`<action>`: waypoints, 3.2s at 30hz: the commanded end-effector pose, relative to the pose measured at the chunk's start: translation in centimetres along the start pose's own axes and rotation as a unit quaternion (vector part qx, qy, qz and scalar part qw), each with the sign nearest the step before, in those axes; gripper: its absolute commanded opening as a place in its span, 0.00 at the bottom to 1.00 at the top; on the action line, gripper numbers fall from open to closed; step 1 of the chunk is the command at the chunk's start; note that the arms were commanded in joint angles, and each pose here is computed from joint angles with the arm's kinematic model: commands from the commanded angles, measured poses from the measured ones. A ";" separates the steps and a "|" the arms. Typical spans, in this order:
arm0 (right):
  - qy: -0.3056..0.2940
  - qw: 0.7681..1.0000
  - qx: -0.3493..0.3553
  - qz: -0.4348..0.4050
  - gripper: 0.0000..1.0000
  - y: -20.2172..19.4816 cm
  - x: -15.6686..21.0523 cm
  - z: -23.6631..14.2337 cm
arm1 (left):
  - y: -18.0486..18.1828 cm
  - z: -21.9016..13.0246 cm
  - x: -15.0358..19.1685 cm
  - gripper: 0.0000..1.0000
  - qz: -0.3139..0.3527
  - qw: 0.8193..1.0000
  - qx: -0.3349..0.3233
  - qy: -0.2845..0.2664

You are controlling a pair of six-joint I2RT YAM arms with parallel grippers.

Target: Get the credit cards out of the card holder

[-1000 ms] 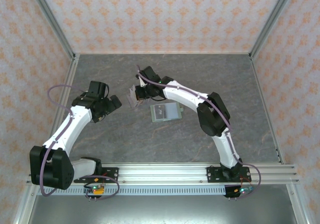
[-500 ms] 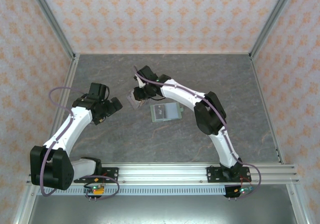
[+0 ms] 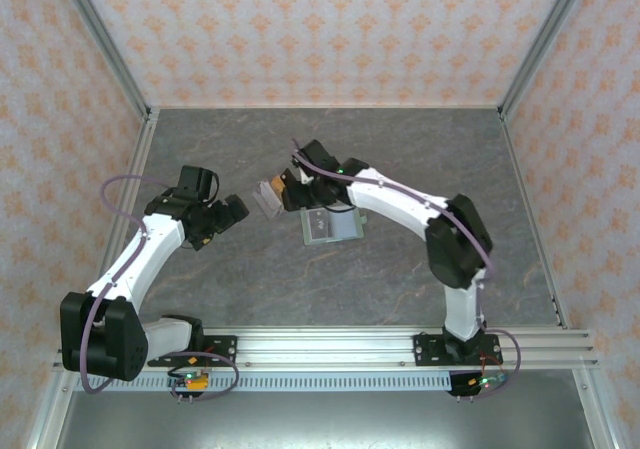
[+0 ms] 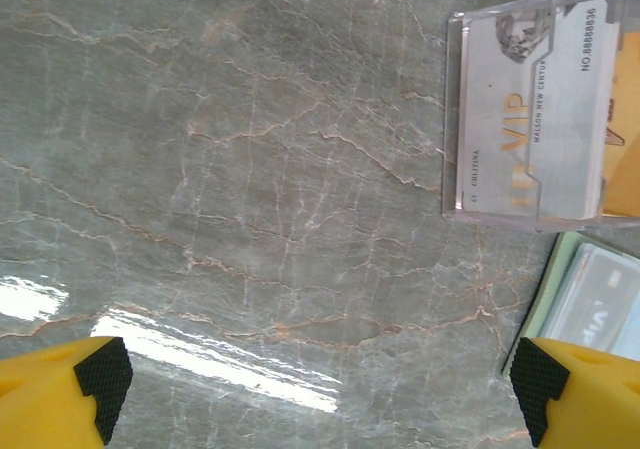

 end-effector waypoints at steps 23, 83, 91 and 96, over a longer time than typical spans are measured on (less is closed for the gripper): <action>0.116 0.978 0.142 0.098 0.62 -8.1 8.5 3.7 | -4.3 2.1 2.4 1.00 0.051 0.997 0.054 0.035; 0.145 0.963 0.150 0.173 0.36 -11.2 12.9 5.7 | -15.4 12.9 13.1 0.27 0.128 0.970 0.089 0.185; 0.148 0.962 0.147 0.178 0.34 -11.2 13.2 5.8 | -16.5 12.4 13.3 0.22 0.135 0.966 0.111 0.191; 0.144 0.963 0.140 0.182 0.34 -11.0 13.0 5.7 | -17.0 12.0 13.2 0.21 0.135 0.964 0.126 0.189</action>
Point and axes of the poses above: each hand's point on the last joint's axis, 136 mm out from that joint toward the fingers, its own z axis out along the fingers, its own y axis along the line the jaws close on, x = y × z, the point moved 1 cm from there along -z, back along the fingers, and after that the axes turned 6 degrees about -z, right-handed, at the moved point
